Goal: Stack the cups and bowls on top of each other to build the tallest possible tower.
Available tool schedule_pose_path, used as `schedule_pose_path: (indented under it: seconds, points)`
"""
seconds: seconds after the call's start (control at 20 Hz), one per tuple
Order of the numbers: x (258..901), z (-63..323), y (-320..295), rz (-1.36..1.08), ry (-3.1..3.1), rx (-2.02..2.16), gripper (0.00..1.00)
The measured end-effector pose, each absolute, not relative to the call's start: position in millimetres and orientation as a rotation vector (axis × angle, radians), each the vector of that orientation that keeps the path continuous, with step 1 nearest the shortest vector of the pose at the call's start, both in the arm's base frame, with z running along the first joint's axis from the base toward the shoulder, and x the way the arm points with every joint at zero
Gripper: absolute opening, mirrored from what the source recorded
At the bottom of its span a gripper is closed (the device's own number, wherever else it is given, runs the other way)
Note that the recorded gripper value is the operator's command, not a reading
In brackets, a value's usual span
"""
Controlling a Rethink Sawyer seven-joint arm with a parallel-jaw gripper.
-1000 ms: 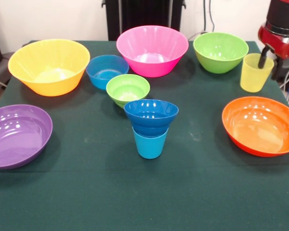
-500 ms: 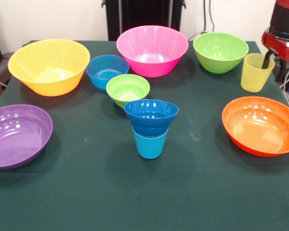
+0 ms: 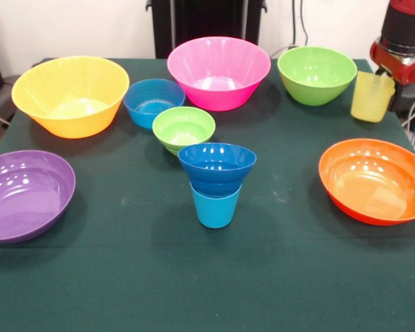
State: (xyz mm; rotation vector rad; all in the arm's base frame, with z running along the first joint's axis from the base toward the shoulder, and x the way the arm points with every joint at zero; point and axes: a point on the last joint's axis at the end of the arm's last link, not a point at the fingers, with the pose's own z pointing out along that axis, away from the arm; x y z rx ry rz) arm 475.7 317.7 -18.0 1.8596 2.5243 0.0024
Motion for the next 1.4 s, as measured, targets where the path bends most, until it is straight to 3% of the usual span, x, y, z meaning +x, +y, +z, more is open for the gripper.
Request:
schedule_pose_path:
  seconds: [1.4]
  points:
    - [480, -10, 299, 0.028, 2.48, 1.877, 1.0]
